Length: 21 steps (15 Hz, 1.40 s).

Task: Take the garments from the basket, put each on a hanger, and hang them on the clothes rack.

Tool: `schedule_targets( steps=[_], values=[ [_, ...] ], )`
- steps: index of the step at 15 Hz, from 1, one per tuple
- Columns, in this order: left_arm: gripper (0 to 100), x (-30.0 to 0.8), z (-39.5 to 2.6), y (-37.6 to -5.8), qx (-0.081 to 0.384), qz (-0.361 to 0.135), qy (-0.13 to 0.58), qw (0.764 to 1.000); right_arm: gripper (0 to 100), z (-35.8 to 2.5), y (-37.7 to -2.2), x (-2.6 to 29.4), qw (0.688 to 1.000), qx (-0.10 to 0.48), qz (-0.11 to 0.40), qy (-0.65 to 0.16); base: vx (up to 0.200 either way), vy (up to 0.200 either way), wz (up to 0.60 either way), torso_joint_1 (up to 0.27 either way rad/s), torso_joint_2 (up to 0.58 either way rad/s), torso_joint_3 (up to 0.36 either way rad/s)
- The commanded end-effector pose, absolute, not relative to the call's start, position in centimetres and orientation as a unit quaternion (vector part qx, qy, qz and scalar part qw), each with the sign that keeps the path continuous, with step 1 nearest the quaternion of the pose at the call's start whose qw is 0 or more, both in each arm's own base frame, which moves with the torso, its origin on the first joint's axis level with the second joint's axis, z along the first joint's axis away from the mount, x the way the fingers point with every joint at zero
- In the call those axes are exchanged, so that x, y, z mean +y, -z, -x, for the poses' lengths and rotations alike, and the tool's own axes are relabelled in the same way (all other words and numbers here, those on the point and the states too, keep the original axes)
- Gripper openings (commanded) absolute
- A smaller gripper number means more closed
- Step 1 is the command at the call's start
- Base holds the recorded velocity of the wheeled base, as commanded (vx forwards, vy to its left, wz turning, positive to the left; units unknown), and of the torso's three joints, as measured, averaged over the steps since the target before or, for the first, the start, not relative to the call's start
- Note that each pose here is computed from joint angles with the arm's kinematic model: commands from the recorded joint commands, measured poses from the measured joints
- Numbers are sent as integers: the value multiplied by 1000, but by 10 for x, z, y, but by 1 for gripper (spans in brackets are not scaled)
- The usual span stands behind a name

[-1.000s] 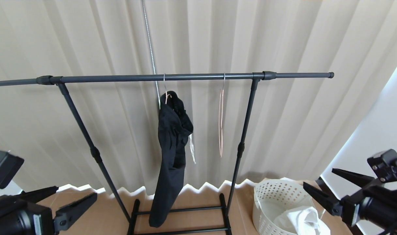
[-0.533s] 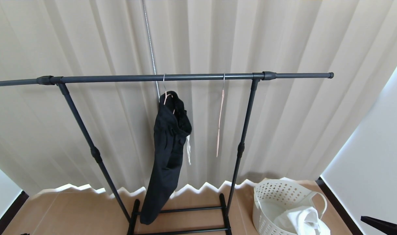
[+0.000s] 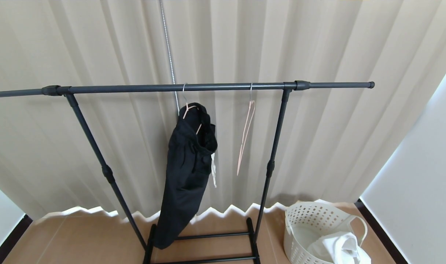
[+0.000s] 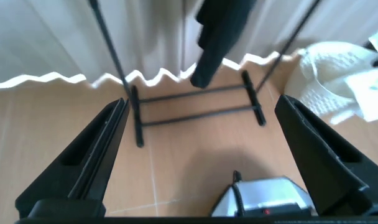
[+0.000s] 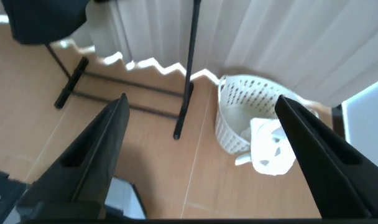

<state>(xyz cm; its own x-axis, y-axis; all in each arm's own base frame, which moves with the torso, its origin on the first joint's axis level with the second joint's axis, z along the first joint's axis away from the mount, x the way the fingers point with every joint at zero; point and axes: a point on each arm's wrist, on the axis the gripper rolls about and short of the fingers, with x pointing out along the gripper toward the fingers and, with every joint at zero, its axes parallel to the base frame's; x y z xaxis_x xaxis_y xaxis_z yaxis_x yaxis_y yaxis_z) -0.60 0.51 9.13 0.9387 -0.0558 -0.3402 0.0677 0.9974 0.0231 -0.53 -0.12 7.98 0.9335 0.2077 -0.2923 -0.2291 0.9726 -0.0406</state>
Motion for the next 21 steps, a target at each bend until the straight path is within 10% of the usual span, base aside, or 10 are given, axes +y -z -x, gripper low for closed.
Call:
schedule_targets(
  steps=[1, 4, 8, 21],
  values=[
    [100, 6, 16, -89, 122, -43, -14, 991, 100, 17, -78, -4, 993, 69, 28, -89, 0, 0, 0, 0, 0, 0],
    [100, 4, 29, -86, 58, -94, -59, 992, 100, 18, -78, -3, 997, 68, 25, -29, 0, 0, 0, 0, 0, 0],
    [100, 4, 31, -91, 9, -17, -90, 996, 100, 25, -76, -1, 999, 24, 19, 27, 0, 0, 0, 0, 0, 0],
    [100, 2, 23, -76, -2, 30, -47, 998, 100, 25, -76, -1, 999, 22, -10, 25, 0, 0, 0, 0, 0, 0]
  ],
)
